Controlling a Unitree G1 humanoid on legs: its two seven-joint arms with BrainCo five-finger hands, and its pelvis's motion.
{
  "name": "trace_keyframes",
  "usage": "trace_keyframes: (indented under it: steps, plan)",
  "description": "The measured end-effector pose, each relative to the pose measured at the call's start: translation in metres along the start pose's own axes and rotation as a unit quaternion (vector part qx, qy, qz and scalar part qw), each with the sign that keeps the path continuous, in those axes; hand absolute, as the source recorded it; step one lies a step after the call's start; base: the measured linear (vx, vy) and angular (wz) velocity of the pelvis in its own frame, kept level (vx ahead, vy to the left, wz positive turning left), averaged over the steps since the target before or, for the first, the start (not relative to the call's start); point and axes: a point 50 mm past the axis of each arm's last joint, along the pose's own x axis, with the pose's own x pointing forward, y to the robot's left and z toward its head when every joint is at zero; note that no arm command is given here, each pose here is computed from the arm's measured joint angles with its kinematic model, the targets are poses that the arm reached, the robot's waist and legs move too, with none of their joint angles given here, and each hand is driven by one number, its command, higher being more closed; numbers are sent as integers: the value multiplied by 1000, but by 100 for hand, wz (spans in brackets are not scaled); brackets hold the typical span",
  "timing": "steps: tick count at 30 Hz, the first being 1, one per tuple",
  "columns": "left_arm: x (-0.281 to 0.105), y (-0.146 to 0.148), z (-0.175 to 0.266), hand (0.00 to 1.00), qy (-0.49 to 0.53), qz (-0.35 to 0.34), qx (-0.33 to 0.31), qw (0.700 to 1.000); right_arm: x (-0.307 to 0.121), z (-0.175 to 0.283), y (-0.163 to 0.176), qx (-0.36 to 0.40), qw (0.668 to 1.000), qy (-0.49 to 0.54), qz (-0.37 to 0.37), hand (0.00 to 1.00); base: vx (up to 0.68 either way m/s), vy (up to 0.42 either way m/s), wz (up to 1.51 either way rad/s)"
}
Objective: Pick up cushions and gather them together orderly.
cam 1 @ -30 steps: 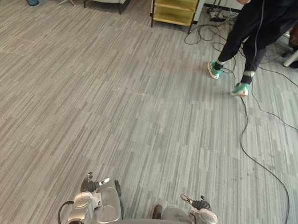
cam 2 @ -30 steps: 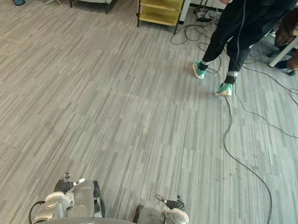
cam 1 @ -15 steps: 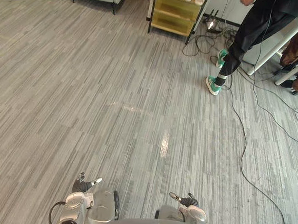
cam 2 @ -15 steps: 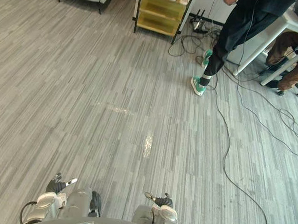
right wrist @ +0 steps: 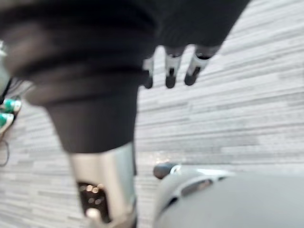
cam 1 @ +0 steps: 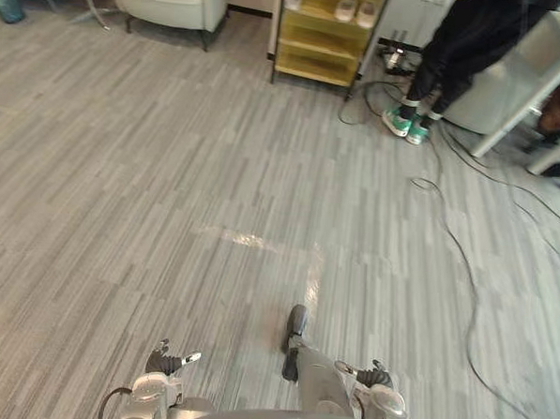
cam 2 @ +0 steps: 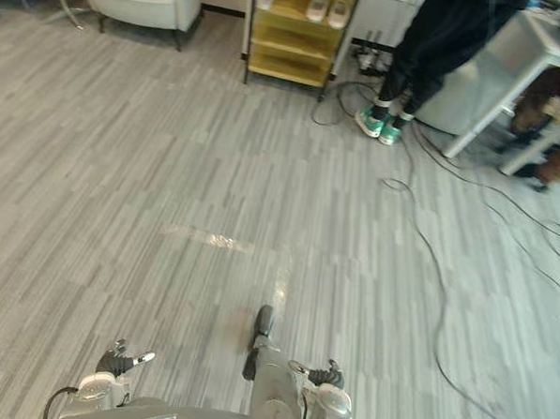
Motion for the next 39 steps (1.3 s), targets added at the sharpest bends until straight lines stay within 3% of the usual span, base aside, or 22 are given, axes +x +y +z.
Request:
trace_keyframes:
  steps: [3, 15, 28, 35, 39]
  plan:
    - [-2, -6, -3, 0, 6, 1, -30, 1000, 2, 3, -13, 7, 1000, -1, -19, 0, 446, -232, 26]
    - [-1, -3, 18, 0, -39, 4, -67, 997, -2, -12, -3, 13, 1000, 23, -14, 0, 456, -57, -9]
    - [-3, 32, -17, 0, 28, 37, -22, 999, -6, -23, 9, 10, 999, 43, 6, 0, 348, 164, -29]
    - [-7, 38, -26, 0, 37, 44, -18, 998, -8, -26, 12, 12, 999, 48, 11, 0, 188, -53, 26]
    - [-9, 24, -34, 0, 50, 30, -27, 998, -6, -26, 0, 4, 999, 48, -2, 0, 121, -111, -3]
